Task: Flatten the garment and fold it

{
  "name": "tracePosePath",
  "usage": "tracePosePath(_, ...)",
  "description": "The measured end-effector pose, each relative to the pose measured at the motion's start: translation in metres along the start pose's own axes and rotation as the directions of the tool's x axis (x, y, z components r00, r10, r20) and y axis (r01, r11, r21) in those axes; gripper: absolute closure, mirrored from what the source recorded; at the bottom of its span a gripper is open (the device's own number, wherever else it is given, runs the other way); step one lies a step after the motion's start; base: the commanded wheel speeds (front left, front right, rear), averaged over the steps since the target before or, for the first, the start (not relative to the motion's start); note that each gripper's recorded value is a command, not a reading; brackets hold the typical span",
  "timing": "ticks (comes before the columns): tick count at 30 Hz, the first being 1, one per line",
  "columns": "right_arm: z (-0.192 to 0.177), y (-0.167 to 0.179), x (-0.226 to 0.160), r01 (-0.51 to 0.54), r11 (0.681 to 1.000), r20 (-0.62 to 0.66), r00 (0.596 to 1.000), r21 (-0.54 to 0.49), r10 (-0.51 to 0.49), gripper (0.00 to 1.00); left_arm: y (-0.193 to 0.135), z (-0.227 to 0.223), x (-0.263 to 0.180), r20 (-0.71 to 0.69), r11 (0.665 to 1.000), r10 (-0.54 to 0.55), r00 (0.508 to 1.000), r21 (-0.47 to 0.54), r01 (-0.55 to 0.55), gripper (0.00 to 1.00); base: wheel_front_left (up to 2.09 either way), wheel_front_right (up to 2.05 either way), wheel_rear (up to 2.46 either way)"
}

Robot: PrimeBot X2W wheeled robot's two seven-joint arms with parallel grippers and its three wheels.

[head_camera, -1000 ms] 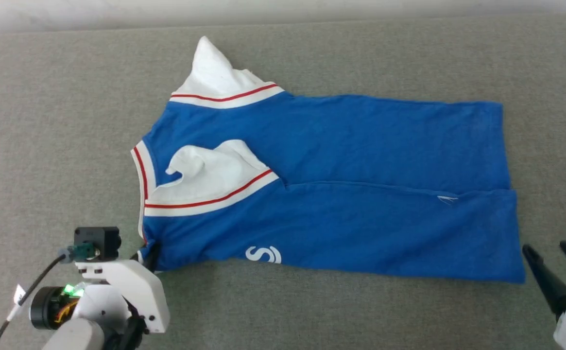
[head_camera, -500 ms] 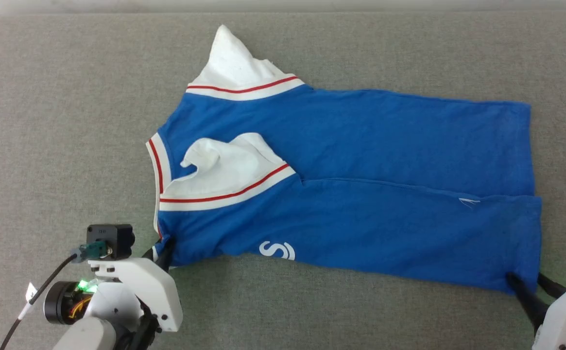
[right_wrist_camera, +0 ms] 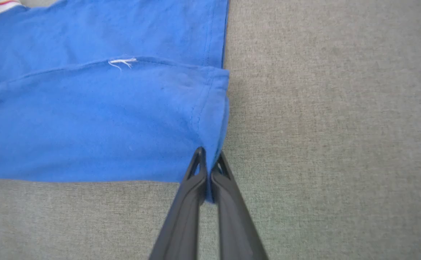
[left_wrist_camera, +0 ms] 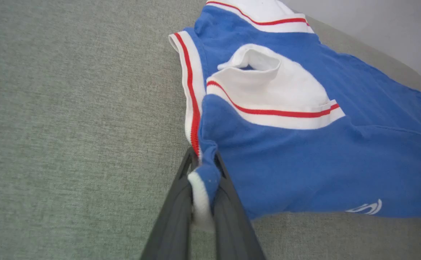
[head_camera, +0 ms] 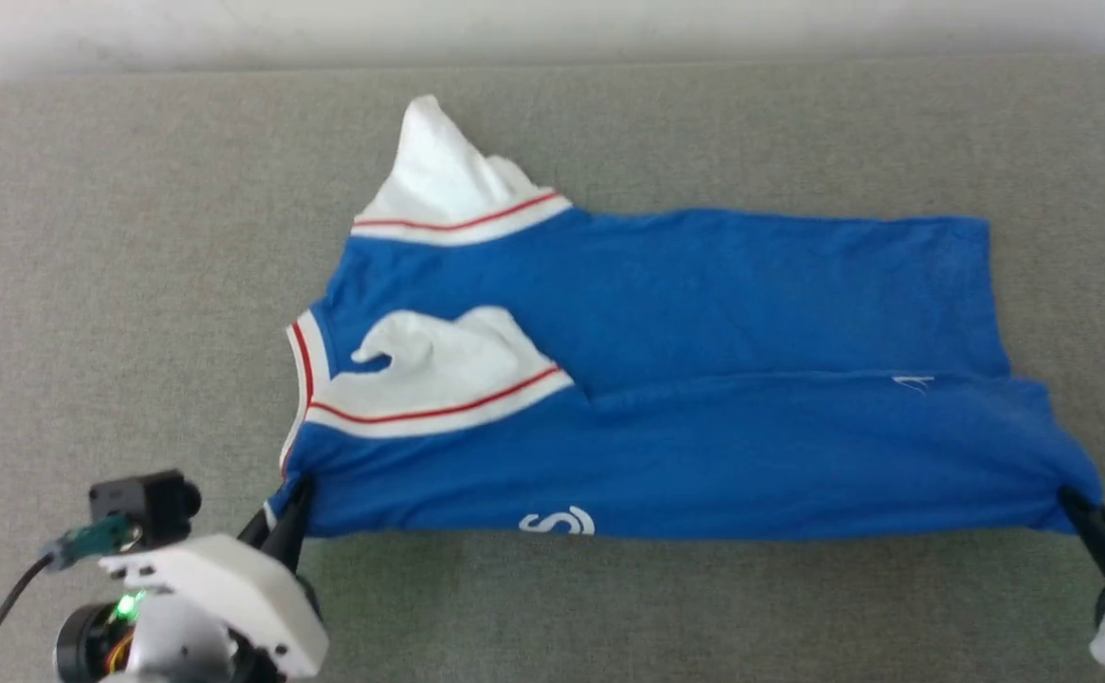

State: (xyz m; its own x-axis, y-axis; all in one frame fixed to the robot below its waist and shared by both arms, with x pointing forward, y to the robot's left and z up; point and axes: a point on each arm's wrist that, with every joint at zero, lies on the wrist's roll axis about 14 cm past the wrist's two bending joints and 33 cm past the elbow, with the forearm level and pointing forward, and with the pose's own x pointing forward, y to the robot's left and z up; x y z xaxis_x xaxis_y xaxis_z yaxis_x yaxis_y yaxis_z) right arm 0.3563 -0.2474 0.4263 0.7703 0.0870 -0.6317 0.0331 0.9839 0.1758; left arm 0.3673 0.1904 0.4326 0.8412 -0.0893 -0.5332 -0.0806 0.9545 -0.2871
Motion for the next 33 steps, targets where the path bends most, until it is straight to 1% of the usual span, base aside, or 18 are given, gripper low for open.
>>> tracePosePath(3,0.013,-0.005,-0.013,0.012,1.000,0.041,0.999,0.010,-0.013,1.00,0.000,0.003,-0.019,0.002,1.000,-0.001,1.000,-0.011,0.001,1.00,0.00,0.00,0.00)
tracePosePath(6,0.014,-0.008,-0.025,0.021,1.000,0.050,0.999,0.016,-0.021,1.00,0.002,-0.001,-0.037,-0.014,1.000,0.009,1.000,-0.024,-0.009,1.00,0.00,0.00,0.00)
tracePosePath(10,0.000,-0.010,-0.034,0.029,0.999,0.009,1.000,0.043,-0.030,1.00,0.005,-0.015,-0.053,-0.059,0.999,0.024,0.998,-0.044,-0.026,1.00,0.00,0.00,0.00)
tracePosePath(14,-0.023,-0.007,-0.037,0.028,0.997,-0.065,0.998,0.076,-0.023,1.00,0.010,-0.041,-0.067,-0.126,0.992,0.051,0.991,-0.105,-0.064,1.00,0.00,0.00,0.00)
tracePosePath(18,-0.034,-0.006,-0.036,0.034,0.997,-0.097,0.995,0.071,-0.027,1.00,0.014,-0.064,-0.070,-0.169,0.984,0.078,0.982,-0.147,-0.104,1.00,0.00,0.00,0.00)
tracePosePath(20,-0.038,-0.003,-0.033,0.029,0.997,-0.103,0.994,0.075,-0.022,1.00,0.018,-0.075,-0.067,-0.189,0.981,0.088,0.978,-0.152,-0.118,1.00,0.00,0.00,0.00)
tracePosePath(21,-0.039,-0.002,-0.031,0.028,0.997,-0.105,0.994,0.077,-0.019,1.00,0.020,-0.077,-0.065,-0.186,0.980,0.094,0.978,-0.158,-0.124,0.84,0.00,0.00,0.00)
tracePosePath(22,-0.041,0.000,-0.029,0.024,0.997,-0.107,0.994,0.079,-0.016,0.94,0.020,-0.078,-0.061,-0.178,0.978,0.094,0.980,-0.167,-0.125,0.81,0.00,0.00,0.00)
tracePosePath(23,-0.043,0.001,-0.028,0.020,0.996,-0.108,0.994,0.082,-0.011,0.53,0.021,-0.078,-0.058,-0.175,0.977,0.094,0.980,-0.173,-0.125,0.67,0.00,0.00,0.00)
tracePosePath(24,-0.043,0.002,-0.027,0.018,0.996,-0.102,0.995,0.085,-0.009,0.00,0.020,-0.078,-0.055,-0.168,0.976,0.091,0.982,-0.179,-0.121,0.45,0.00,0.00,0.00)
tracePosePath(25,-0.043,0.002,-0.026,0.017,0.996,-0.096,0.995,0.088,-0.008,0.00,0.019,-0.078,-0.052,-0.161,0.976,0.087,0.983,-0.186,-0.116,0.09,0.00,0.00,0.00)
tracePosePath(26,-0.043,0.003,-0.025,0.016,0.996,-0.091,0.996,0.089,-0.008,0.00,0.020,-0.077,-0.050,-0.154,0.975,0.087,0.984,-0.188,-0.116,0.00,0.00,0.00,0.00)
tracePosePath(30,-0.034,0.004,-0.025,0.008,0.997,-0.049,0.999,0.083,-0.004,0.00,0.024,-0.064,-0.045,-0.086,0.976,0.096,0.992,-0.188,-0.111,0.00,0.00,0.00,0.00)
tracePosePath(33,-0.018,-0.002,-0.029,0.020,0.997,0.017,1.000,0.069,-0.021,0.00,0.021,-0.034,-0.044,0.031,0.981,0.079,0.996,-0.177,-0.072,0.00,0.00,0.00,0.00)
